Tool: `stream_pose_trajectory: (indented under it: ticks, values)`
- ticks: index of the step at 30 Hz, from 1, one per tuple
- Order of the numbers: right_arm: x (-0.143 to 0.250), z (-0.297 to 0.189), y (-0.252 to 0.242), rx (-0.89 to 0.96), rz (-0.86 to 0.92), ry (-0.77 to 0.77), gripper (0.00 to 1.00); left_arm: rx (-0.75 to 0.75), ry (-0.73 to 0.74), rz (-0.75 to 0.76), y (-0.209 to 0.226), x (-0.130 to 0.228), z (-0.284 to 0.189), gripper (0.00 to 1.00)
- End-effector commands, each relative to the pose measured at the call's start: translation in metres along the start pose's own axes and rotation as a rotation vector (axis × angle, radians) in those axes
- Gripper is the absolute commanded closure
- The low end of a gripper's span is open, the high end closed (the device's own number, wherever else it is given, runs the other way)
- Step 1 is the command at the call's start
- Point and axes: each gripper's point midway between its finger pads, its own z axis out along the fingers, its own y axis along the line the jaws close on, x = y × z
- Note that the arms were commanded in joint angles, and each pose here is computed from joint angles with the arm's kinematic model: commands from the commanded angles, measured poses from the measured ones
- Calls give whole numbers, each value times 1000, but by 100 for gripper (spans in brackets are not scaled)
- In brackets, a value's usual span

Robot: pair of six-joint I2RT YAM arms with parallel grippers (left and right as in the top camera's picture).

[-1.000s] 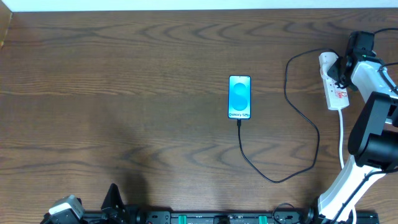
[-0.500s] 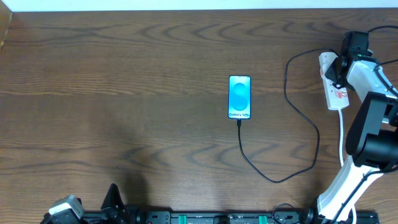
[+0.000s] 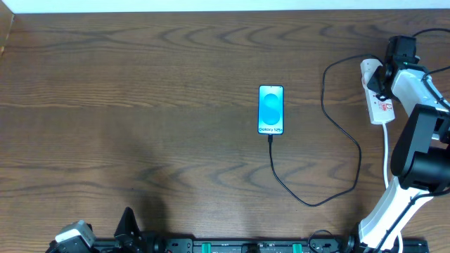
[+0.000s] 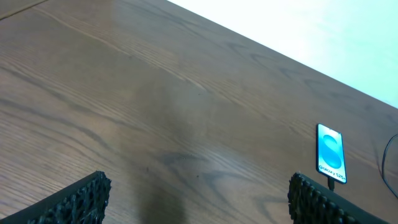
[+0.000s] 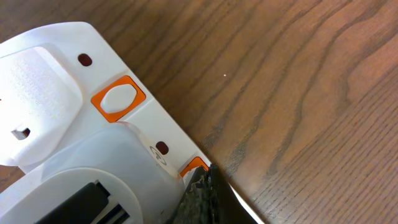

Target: Plug charger to phone and switch on socket

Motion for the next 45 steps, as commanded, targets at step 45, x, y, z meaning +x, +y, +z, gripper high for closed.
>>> stream_pose_trajectory:
  ticks: [45]
  values:
    - [40, -55, 64, -348, 28, 194, 99, -8, -9, 0, 2, 0, -1, 9]
